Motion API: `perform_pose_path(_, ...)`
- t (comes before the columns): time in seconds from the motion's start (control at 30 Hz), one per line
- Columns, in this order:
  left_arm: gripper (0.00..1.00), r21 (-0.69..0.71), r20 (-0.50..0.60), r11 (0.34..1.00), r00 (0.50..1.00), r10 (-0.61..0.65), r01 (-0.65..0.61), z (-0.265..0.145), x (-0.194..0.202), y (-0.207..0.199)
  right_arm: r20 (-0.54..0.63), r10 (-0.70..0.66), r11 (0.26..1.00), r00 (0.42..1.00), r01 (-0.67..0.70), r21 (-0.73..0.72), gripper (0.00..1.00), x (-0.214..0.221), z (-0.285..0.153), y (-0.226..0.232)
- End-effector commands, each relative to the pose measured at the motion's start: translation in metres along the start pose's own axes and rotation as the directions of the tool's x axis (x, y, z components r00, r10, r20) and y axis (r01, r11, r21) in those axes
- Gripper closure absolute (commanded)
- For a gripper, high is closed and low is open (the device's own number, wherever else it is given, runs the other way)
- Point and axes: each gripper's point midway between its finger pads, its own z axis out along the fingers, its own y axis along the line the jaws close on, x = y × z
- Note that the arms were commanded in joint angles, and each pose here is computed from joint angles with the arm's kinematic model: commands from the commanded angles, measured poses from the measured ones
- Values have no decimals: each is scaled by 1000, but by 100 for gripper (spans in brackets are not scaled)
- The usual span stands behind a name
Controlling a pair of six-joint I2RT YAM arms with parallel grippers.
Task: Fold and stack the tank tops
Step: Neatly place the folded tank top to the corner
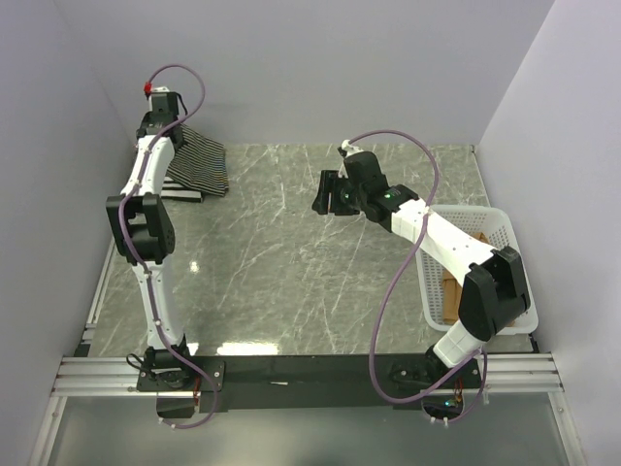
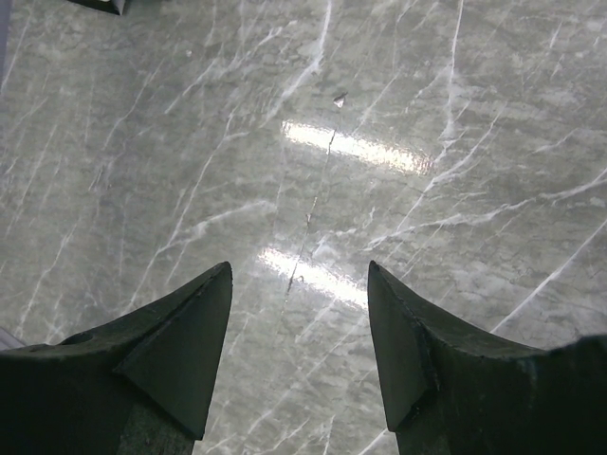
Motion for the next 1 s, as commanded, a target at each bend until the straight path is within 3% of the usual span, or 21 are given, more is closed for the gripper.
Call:
perform_pose_path(0.0, 100, 35, 97, 999, 994, -40, 37, -19, -45, 11, 57, -11, 999, 998, 13, -31, 34, -17, -10, 6)
perform_pose_path(0.5, 99, 158, 3, 969, 981, -195, 192, 19, -25, 40, 42, -10, 999, 999, 11, -31, 35, -14, -5, 3)
perform_pose_path(0.73, 95, 4, -39, 978, 978, -207, 207, 57, 12, 66, 32, -17, 999, 999, 18, -28, 35, -9, -2, 1)
perform_pose_path(0.8, 92, -62, -26, 975, 976, -215, 213, 63, 18, 77, 27, -16, 1000, 999, 17, -27, 35, -9, -1, 0)
perform_pose_path(0.97, 62, -202, 47, 941, 962, -269, 272, 60, 14, 103, 24, -13, 999, 1000, 14, -34, 35, -7, 1, 1)
